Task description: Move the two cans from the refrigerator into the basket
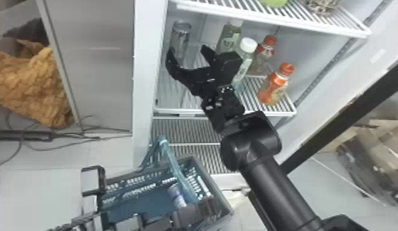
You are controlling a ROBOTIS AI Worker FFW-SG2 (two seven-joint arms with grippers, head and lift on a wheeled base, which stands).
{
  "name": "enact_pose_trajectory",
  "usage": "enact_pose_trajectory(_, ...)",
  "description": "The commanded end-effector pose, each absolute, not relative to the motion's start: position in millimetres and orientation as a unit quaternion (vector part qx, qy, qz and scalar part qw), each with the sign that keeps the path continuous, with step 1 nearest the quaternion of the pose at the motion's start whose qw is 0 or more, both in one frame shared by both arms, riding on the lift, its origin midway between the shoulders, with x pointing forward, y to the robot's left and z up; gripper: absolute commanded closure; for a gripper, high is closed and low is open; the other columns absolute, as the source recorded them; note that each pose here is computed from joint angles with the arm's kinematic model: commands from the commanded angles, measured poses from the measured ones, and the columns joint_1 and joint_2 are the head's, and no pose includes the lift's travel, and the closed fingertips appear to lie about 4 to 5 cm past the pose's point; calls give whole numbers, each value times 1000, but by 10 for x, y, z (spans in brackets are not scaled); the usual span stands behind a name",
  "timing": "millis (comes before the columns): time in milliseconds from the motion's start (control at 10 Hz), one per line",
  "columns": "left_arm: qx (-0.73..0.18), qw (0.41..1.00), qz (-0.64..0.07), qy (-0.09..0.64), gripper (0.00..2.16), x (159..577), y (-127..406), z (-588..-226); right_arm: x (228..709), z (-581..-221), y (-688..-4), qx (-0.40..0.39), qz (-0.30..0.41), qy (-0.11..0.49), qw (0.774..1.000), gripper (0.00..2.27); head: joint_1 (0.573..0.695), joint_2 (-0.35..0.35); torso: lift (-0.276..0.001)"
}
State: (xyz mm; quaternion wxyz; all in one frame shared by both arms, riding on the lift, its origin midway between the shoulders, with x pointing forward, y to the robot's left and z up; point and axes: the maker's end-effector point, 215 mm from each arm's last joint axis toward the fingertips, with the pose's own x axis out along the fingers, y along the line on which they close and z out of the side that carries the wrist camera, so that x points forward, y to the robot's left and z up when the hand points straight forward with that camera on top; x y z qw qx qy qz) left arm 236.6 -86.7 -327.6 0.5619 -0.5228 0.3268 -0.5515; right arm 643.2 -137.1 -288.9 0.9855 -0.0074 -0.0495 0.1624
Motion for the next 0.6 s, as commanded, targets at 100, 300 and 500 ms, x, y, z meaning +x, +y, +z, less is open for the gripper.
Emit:
enact_pose_trajectory(100, -522, 562, -552, 326, 1204, 2372, -883, -3272, 6502, -2909, -1290, -18, 166, -46, 985, 44, 695, -278, -276)
enact_pose_trajectory(300, -522, 563, -552, 326, 1204, 2380, -891, -3275, 6565, -2956, -1234, -29, 168, -40, 985, 45, 695, -270, -276)
enact_pose_trajectory(500, -521, 562, -554, 325, 1204, 2390, -902, -3261, 6642, -2928, -1174, -39, 168, -40, 984, 45, 695, -263, -276)
